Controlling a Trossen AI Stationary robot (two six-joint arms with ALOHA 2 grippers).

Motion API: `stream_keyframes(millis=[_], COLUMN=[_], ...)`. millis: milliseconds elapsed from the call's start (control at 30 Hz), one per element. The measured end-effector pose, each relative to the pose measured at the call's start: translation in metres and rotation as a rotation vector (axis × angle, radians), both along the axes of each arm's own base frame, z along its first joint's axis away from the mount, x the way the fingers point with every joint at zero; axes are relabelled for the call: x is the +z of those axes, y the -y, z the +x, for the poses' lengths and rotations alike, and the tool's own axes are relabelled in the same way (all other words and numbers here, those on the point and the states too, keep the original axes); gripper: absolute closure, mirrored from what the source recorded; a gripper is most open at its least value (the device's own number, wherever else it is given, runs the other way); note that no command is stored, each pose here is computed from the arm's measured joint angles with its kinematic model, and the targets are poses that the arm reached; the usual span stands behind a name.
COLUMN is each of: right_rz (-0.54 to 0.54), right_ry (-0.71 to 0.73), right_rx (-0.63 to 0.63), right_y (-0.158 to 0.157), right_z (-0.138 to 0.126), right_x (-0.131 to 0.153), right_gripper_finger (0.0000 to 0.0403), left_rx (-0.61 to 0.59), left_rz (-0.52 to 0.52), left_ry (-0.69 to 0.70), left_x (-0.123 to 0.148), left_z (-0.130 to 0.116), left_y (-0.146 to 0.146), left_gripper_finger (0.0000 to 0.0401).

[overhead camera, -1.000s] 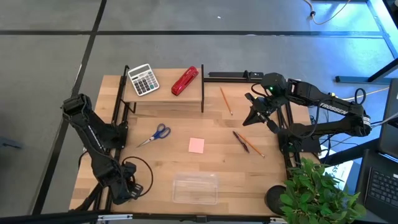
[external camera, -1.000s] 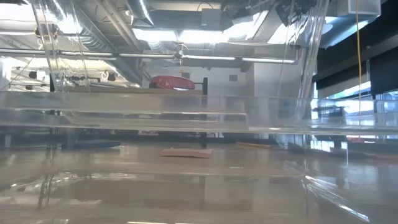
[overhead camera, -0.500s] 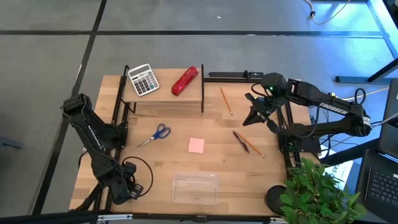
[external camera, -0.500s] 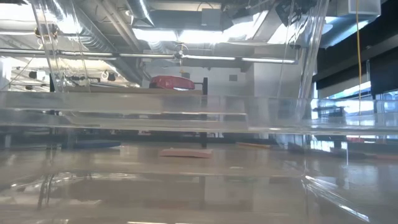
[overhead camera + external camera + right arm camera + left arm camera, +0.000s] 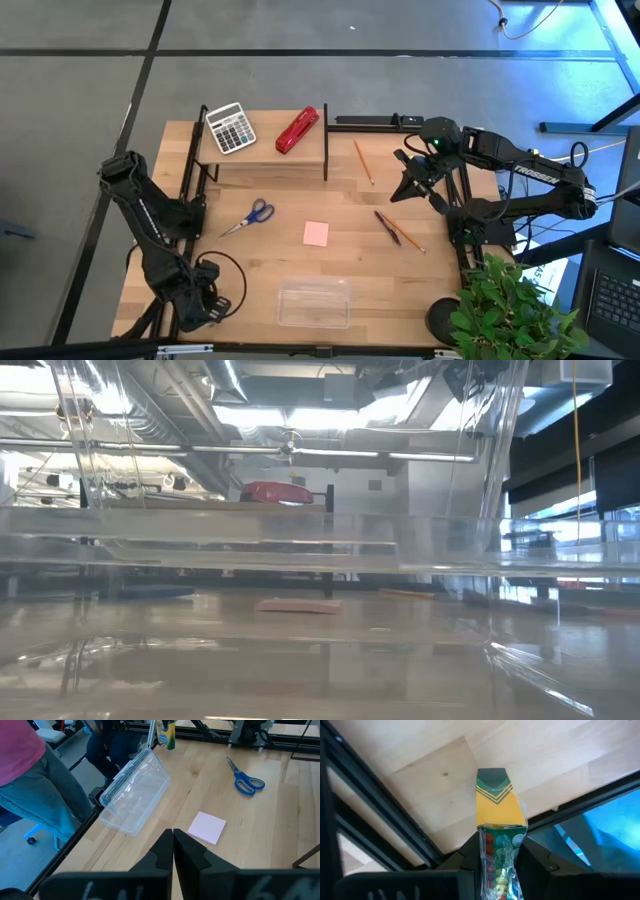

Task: Pack school essentials
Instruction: Put the crayon box into the transparent supply box

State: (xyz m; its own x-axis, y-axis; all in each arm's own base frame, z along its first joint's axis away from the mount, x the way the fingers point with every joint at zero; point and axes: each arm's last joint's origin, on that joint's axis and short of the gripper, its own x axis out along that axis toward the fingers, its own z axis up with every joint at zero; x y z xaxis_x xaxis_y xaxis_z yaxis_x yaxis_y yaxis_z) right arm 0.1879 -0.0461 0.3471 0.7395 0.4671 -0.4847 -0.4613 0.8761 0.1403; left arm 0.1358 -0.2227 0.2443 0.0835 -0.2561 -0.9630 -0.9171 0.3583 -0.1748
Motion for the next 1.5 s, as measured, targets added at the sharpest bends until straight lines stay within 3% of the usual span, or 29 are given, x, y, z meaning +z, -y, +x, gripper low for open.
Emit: stream_keyframes(millis=[333, 567, 1167, 1500], right_rz=[-0.059, -0.09, -0.09, -0.163], right_ry=[0.062, 0.056, 0.054, 0.108], right_rx=[-0.042, -0.08, -0.079, 0.067], right_y=[0.003, 0.004, 0.004, -0.019], right_z=[0.005, 0.005, 0.005, 0.014], right_x=[0.005, 0.004, 0.004, 0.004], right_gripper_finger=[0.0387, 0.0387, 0.0387, 0.0387], left_rx=[-0.023, -0.071, 0.024, 0.04], left_rz=[0.035, 0.004, 0.025, 0.037], left_ry=[0.059, 0.12, 0.524, 0.532], left_x=[0.007, 0.011, 0.026, 0.026], left_z=[0.011, 0.023, 0.044, 0.047], left_y=[-0.006, -0.011, -0.005, -0.007], left_gripper_finger=[0.0319, 0.0319, 0.0319, 0.0319])
